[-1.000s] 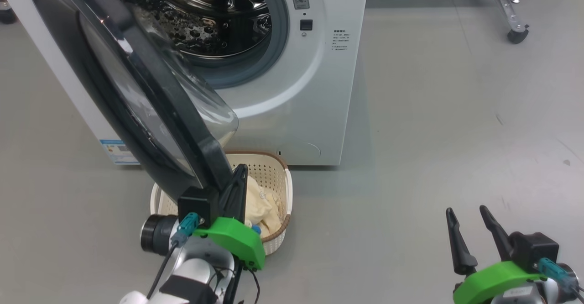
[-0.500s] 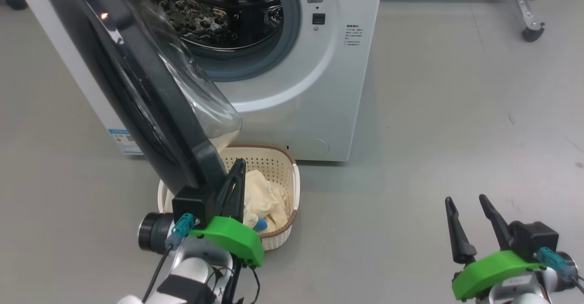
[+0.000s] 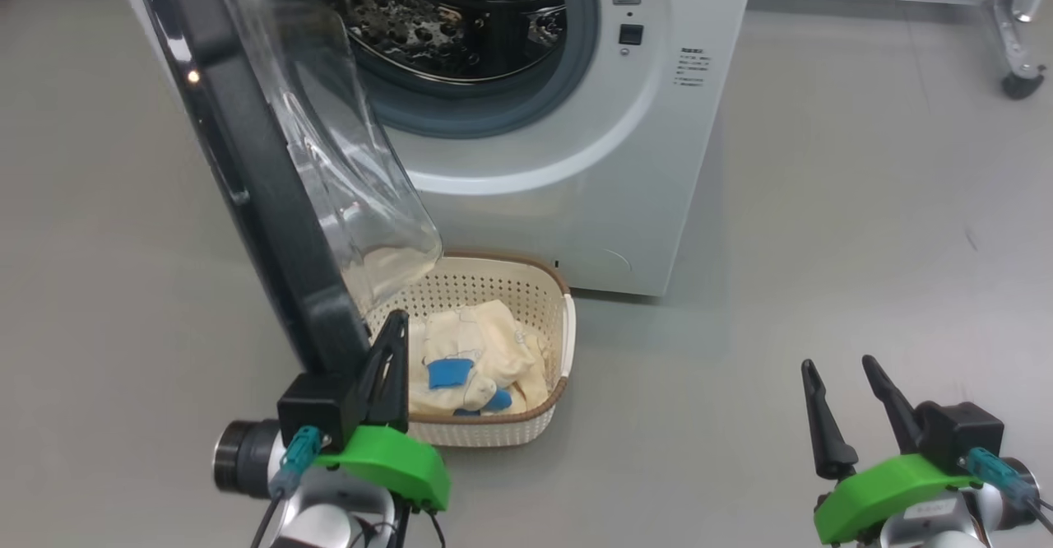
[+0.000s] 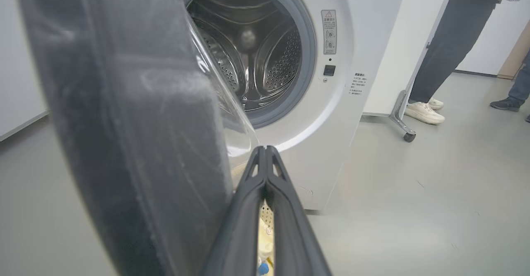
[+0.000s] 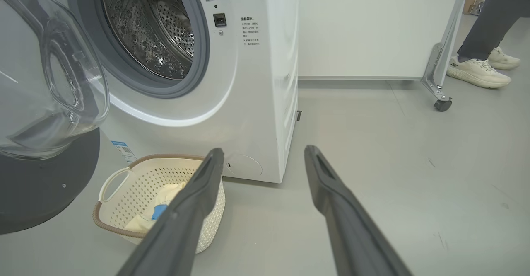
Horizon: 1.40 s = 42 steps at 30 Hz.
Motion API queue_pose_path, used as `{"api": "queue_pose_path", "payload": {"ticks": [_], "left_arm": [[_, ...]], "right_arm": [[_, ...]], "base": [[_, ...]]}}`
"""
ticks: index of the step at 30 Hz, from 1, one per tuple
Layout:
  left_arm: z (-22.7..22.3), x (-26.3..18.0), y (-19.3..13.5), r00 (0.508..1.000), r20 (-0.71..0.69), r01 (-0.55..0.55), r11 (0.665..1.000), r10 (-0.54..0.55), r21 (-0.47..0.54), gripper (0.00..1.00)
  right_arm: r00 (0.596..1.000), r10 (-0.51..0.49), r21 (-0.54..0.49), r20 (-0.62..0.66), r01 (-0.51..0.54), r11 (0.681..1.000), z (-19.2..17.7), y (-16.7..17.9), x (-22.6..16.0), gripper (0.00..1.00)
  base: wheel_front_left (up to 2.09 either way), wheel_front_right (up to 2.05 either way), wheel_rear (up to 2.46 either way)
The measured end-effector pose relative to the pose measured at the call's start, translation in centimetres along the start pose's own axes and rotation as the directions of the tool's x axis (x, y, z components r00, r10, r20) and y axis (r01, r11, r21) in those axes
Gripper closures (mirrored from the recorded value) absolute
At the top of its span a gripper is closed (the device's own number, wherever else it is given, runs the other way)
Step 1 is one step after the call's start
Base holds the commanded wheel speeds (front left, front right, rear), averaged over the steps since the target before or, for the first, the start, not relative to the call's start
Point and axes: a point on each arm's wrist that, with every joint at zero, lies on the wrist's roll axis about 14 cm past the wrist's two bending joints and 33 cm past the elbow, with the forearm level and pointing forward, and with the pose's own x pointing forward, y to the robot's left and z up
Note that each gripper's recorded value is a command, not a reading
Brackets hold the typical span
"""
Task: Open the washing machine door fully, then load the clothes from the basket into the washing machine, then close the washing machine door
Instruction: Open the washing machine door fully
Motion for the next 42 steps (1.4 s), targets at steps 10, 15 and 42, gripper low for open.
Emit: {"api": "queue_pose_path", "payload": {"ticks": [10,15,42], "left_arm": [[0.3,-2.8,4.6,0.989,0.01,-0.147,0.989,0.147,0.018,1.0],[0.6,-4.2,6.6,0.979,0.016,-0.202,0.979,0.202,0.035,1.0],[-0.3,-8.9,18.2,0.868,-0.009,-0.496,0.867,0.497,0.053,1.0]], "right_arm": [[0.997,0.071,-0.004,-0.015,-0.071,0.997,-0.4,2.2,1.3,0.0],[0.995,0.1,-0.006,-0.017,-0.1,0.995,-0.4,3.1,1.6,0.0],[0.99,0.131,0.0,-0.052,-0.131,0.991,-1.3,4.0,2.4,0.0]], "base": [[0.0,0.0,0.0],[0.0,0.0,0.0],[0.0,0.0,0.0]]}}
